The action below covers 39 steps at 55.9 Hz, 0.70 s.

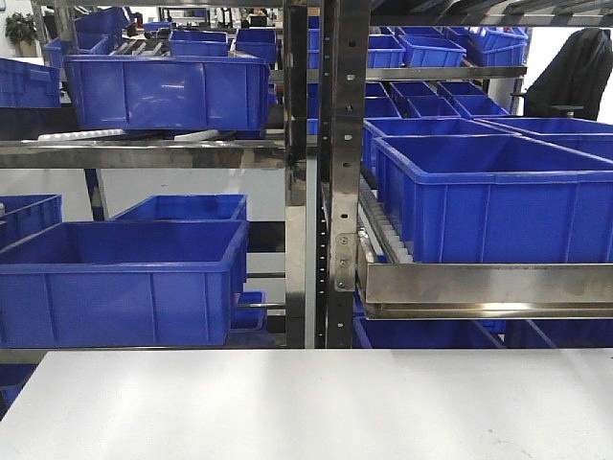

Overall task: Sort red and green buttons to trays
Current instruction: 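Position the open left gripper over the green button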

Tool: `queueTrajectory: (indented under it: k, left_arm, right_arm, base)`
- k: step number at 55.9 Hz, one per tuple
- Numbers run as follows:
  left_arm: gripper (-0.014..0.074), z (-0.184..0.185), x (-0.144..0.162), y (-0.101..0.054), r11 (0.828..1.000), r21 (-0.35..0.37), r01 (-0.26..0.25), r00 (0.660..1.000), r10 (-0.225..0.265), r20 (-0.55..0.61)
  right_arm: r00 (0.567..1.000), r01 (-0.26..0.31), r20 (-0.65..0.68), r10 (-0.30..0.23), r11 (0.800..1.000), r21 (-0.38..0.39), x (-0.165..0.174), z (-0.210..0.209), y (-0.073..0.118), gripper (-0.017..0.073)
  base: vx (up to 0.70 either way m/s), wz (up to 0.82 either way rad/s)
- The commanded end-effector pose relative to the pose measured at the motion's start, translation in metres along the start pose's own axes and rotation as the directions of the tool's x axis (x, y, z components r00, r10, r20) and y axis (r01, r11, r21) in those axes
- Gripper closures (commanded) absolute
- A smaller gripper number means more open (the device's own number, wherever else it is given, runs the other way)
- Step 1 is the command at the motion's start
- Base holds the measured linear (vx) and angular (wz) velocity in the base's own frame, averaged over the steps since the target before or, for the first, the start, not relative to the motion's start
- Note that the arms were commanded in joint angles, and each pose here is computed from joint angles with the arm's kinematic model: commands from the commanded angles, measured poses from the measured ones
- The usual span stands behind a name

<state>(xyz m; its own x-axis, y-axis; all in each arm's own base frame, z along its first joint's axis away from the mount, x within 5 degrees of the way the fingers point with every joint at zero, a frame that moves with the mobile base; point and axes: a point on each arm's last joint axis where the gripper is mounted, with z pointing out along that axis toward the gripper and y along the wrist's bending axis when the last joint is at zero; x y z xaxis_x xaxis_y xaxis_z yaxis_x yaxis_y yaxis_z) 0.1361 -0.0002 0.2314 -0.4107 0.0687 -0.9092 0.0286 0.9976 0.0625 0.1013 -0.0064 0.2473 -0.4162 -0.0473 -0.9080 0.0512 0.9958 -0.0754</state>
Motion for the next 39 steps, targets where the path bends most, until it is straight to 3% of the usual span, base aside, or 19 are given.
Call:
queueTrajectory:
  k: [1,8,13,22,39]
  left_arm:
    - [-0.0018,0.008,-0.014,0.000,1.000,0.002,0.026,0.997,-0.026,0.071]
    - [0.0017,0.025,-0.011,0.000,0.995,0.002,0.098,0.994,-0.097,-0.046]
    - [0.0017,0.038,-0.018,0.001,0.993,-0.002,0.118,0.989,-0.118,-0.087]
    - [0.0017,0.061,-0.030,0.002,0.993,-0.009,0.119,0.976,-0.119,-0.181]
    - [0.0017,0.102,-0.026,0.002,0.993,-0.023,0.112,0.918,-0.113,-0.380]
  right_arm:
    - [0.996,0.011,0.092,-0.010,1.000,-0.014,-0.017,-0.002,0.001,0.0209]
    - [0.996,0.011,0.091,-0.010,1.000,-0.013,-0.017,-0.002,0.001,0.0209]
    - [0.996,0.010,0.091,-0.009,1.000,-0.014,-0.017,-0.002,0.001,0.0209]
    - [0.996,0.011,0.088,-0.010,1.000,-0.012,-0.016,-0.002,0.001,0.0209]
    - [0.999,0.010,0.036,-0.010,1.000,0.003,-0.012,-0.002,-0.001,0.0209]
  base:
    - [0.00,0.00]
    - [0.00,0.00]
    - [0.00,0.00]
    - [0.00,0.00]
    - [0.00,0.00]
